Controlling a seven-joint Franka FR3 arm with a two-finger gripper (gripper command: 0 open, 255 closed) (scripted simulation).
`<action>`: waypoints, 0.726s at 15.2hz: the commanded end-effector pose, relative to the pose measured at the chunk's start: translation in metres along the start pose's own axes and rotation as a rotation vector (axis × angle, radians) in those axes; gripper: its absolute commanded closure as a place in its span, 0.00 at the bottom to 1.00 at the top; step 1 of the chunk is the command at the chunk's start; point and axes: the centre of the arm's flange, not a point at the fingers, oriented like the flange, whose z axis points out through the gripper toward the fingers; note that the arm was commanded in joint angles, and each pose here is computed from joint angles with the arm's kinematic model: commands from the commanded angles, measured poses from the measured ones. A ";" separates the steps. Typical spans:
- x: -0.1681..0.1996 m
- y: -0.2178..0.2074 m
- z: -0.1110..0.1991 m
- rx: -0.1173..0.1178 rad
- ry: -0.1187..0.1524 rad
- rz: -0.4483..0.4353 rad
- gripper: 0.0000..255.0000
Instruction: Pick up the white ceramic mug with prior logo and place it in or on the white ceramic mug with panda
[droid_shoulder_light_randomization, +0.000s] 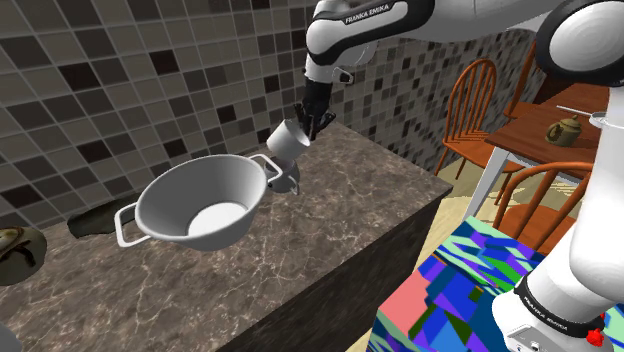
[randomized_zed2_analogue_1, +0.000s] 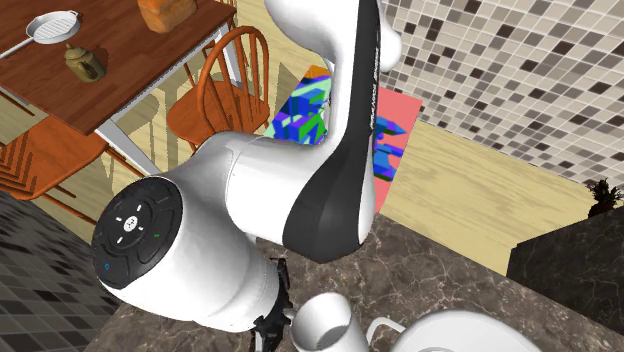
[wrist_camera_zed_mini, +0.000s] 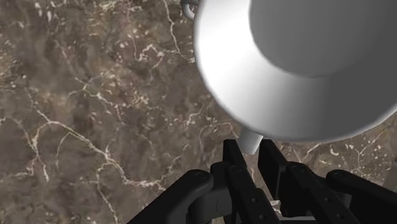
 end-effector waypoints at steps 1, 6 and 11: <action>-0.010 -0.024 0.012 0.001 0.000 0.002 1.00; -0.021 -0.051 0.044 0.001 0.000 0.002 1.00; -0.017 -0.049 0.062 0.001 0.000 0.002 1.00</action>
